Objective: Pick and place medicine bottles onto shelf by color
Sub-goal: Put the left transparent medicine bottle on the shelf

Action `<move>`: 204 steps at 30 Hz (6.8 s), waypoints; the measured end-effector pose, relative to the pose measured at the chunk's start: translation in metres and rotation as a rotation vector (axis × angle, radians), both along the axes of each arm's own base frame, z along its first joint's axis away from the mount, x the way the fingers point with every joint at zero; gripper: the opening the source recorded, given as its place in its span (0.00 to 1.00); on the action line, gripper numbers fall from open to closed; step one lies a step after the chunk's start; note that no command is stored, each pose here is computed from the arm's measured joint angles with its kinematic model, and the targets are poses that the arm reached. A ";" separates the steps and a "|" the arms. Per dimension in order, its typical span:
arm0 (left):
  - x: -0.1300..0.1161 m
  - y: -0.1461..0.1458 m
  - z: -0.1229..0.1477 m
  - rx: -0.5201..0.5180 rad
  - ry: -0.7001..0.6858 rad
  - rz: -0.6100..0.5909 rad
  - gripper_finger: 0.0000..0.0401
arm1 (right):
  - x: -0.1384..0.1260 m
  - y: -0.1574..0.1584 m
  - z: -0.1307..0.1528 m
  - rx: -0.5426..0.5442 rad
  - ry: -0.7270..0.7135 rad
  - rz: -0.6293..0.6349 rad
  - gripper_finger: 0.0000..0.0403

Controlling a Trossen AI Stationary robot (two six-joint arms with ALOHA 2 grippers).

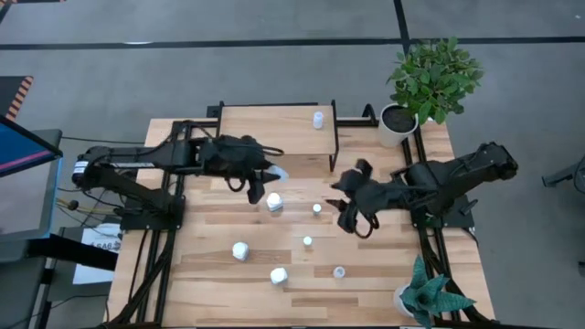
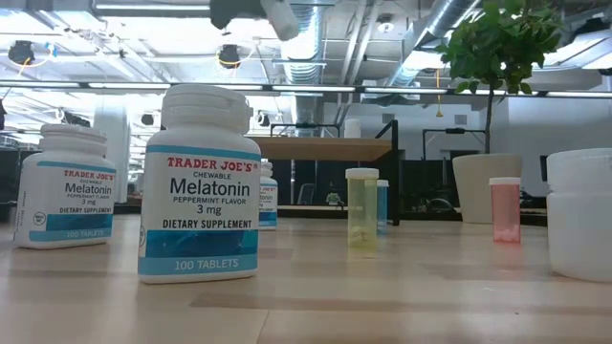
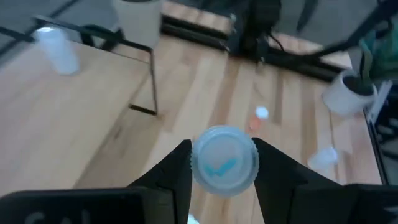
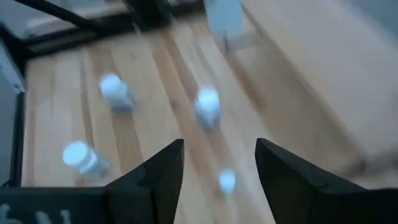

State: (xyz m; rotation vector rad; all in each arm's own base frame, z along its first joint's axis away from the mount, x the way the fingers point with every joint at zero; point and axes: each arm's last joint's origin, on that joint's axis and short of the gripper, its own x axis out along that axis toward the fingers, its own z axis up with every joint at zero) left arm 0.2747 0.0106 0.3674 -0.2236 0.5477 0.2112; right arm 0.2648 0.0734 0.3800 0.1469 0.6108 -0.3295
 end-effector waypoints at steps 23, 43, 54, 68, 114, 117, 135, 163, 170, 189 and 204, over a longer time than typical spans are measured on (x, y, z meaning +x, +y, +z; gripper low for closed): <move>0.024 -0.011 0.024 0.029 -0.005 -0.122 0.28 | 0.062 -0.040 -0.013 -0.174 -0.064 0.199 0.81; 0.024 -0.011 0.024 0.028 -0.006 -0.121 0.29 | 0.075 -0.047 -0.006 -0.164 -0.199 0.233 0.79; 0.025 -0.014 0.026 0.023 -0.026 -0.136 0.29 | 0.088 -0.049 -0.023 -0.158 -0.138 0.229 0.74; 0.024 -0.013 0.023 0.028 0.006 -0.139 0.29 | 0.082 -0.049 -0.014 -0.154 -0.175 0.221 0.66; -0.037 0.002 0.079 0.156 0.014 0.082 0.63 | 0.067 -0.062 -0.026 -0.163 -0.113 -0.398 0.28; -0.044 0.002 0.078 0.132 0.036 0.097 0.63 | 0.061 -0.062 -0.026 -0.266 -0.158 -0.613 0.28; -0.043 0.003 0.068 0.161 0.145 0.108 0.63 | 0.079 -0.054 -0.128 -0.304 -0.442 -0.986 0.28; -0.045 0.003 0.066 0.197 0.179 0.100 0.63 | 0.118 -0.125 -0.171 -0.370 -0.387 -1.090 0.28; -0.045 0.003 0.066 0.211 0.182 0.090 0.63 | 0.118 -0.130 -0.176 -0.322 -0.320 -1.006 0.28; -0.045 0.003 0.066 0.210 0.182 0.090 0.63 | 0.117 -0.135 -0.179 -0.287 -0.306 -0.975 0.50; -0.045 0.003 0.066 0.211 0.185 0.089 0.63 | 0.111 -0.133 -0.158 -0.332 -0.309 -0.966 0.55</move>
